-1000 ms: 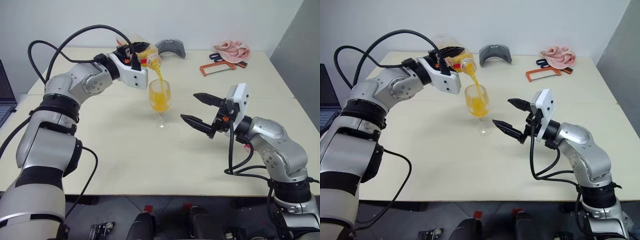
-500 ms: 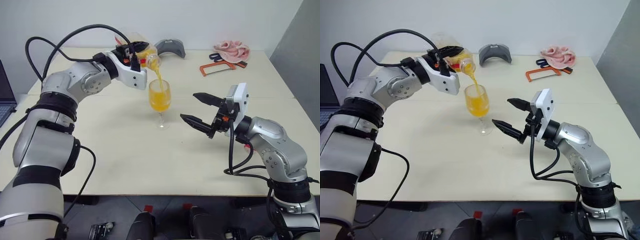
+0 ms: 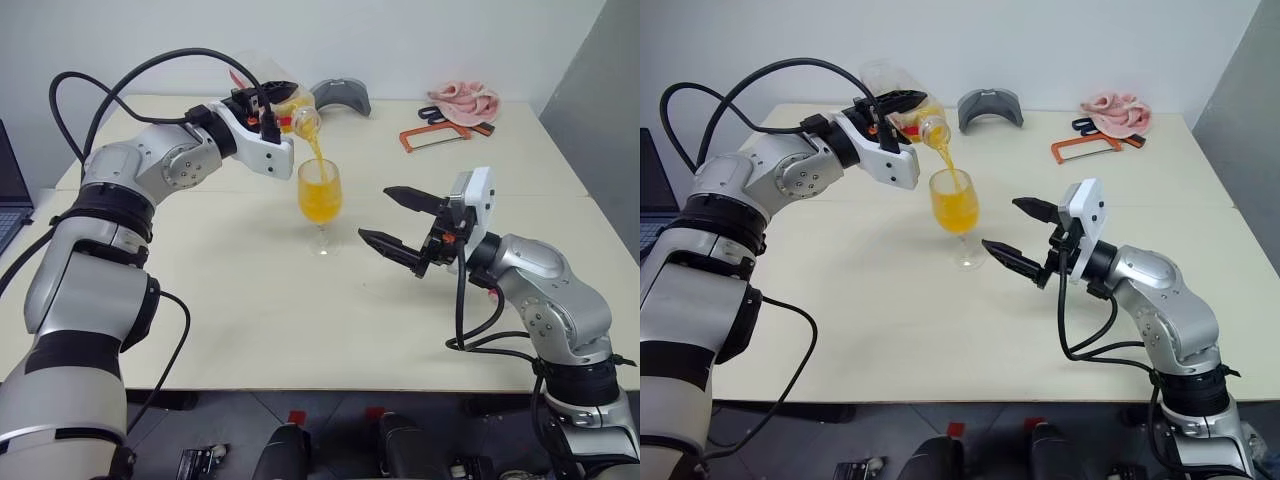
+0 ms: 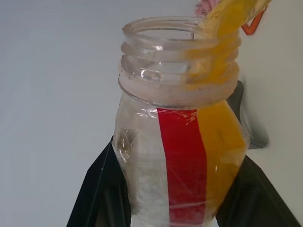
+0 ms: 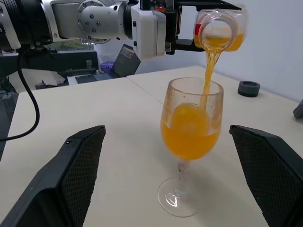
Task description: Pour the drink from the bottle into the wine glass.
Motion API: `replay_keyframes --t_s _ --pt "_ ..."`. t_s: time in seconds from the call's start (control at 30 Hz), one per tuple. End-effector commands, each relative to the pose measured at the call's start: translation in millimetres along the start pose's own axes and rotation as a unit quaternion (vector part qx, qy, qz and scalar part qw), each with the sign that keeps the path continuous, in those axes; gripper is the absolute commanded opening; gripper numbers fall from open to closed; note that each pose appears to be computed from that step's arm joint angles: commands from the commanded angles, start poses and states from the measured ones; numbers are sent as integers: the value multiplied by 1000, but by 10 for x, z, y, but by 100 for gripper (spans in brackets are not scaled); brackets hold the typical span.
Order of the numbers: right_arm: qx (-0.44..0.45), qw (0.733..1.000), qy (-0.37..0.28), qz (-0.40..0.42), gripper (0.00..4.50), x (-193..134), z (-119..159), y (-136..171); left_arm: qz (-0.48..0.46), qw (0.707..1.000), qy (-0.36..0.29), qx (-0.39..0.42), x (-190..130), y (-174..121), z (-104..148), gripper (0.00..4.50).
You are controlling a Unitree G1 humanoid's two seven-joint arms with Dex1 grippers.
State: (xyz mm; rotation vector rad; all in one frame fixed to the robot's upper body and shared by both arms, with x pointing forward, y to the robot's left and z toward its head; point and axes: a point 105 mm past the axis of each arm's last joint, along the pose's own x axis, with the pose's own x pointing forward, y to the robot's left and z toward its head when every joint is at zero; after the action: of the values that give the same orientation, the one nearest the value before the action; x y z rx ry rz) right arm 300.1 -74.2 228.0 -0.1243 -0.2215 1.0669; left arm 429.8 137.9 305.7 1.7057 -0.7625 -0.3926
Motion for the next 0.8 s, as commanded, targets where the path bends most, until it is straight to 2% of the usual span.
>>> replay_keyframes --t_s 0.03,0.4,0.67,0.8 --pt "-23 1000 -21 1 450 -2 129 17 35 999 0 20 -10 265 -36 169" --pt "-23 1000 -16 2 450 -13 115 26 32 999 3 5 -2 224 -36 169" --pt "-28 999 -19 -2 450 4 131 26 32 997 9 -76 -6 149 -30 169" --pt "-48 999 -23 -3 450 52 145 46 44 982 9 -182 5 101 -8 169"
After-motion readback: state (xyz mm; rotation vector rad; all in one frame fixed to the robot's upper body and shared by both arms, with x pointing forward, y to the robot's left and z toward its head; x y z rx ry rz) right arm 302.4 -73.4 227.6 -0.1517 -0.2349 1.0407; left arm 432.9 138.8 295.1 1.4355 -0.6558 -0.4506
